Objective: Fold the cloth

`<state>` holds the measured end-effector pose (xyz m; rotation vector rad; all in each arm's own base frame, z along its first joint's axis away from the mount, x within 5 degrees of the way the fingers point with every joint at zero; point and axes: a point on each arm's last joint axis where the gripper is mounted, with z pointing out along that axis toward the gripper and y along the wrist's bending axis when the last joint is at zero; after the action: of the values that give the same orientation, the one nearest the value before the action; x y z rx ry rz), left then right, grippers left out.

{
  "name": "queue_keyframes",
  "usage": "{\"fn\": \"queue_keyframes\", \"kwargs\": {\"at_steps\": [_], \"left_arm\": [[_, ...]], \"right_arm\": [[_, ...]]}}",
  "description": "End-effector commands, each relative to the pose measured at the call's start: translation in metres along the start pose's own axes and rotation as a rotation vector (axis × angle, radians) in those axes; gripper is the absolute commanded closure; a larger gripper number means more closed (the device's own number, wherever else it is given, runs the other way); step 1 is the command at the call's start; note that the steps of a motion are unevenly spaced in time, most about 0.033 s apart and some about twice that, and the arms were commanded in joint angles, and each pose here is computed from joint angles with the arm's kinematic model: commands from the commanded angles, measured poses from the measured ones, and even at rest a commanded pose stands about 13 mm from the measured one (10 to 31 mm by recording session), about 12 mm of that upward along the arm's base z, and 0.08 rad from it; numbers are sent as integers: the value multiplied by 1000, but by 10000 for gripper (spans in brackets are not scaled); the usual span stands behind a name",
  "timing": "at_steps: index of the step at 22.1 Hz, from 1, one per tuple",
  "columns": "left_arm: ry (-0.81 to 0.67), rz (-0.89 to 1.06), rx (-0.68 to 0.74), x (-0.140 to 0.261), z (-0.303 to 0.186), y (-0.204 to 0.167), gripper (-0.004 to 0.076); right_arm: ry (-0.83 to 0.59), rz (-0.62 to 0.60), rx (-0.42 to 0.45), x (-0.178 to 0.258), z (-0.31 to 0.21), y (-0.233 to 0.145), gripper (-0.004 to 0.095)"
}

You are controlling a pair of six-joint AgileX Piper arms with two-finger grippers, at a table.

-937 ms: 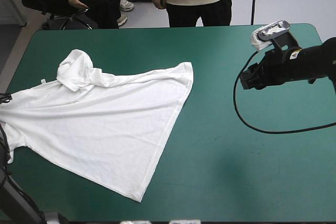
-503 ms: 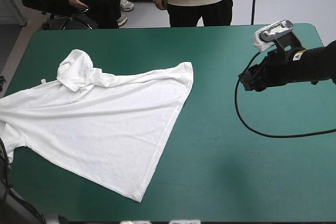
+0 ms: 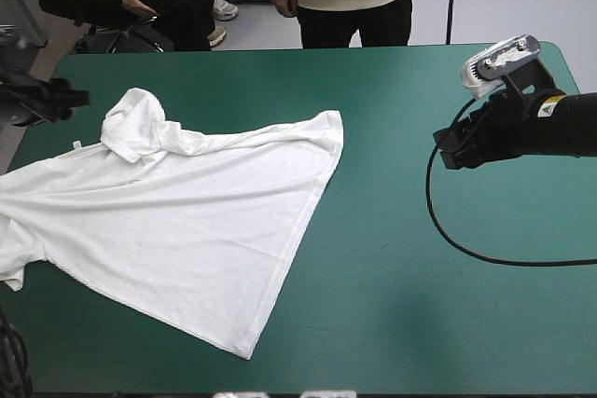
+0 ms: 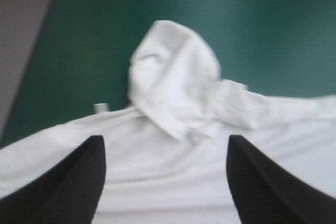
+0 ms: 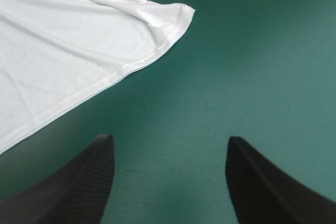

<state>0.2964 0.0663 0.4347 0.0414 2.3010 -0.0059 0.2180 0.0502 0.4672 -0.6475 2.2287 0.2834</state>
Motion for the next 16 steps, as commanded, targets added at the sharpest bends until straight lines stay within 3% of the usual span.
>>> {"fn": "queue_keyframes", "kwargs": {"at_steps": [1,5,8,12,16], "left_arm": [[31,145,174,3,-39,-57,253],[152,295,410,31,-50,-129,254],[274,426,554,83,-56,-184,254],[365,597,622,135,-57,-224,260],[504,812,518,209,-42,-244,260]], "right_arm": [[-52,0,4,-3,-15,5,325],[-55,1,6,-3,-15,5,339],[-58,1,7,-3,-16,5,344],[-58,2,8,-4,-15,4,344],[-62,19,9,-4,-15,4,345]]}}
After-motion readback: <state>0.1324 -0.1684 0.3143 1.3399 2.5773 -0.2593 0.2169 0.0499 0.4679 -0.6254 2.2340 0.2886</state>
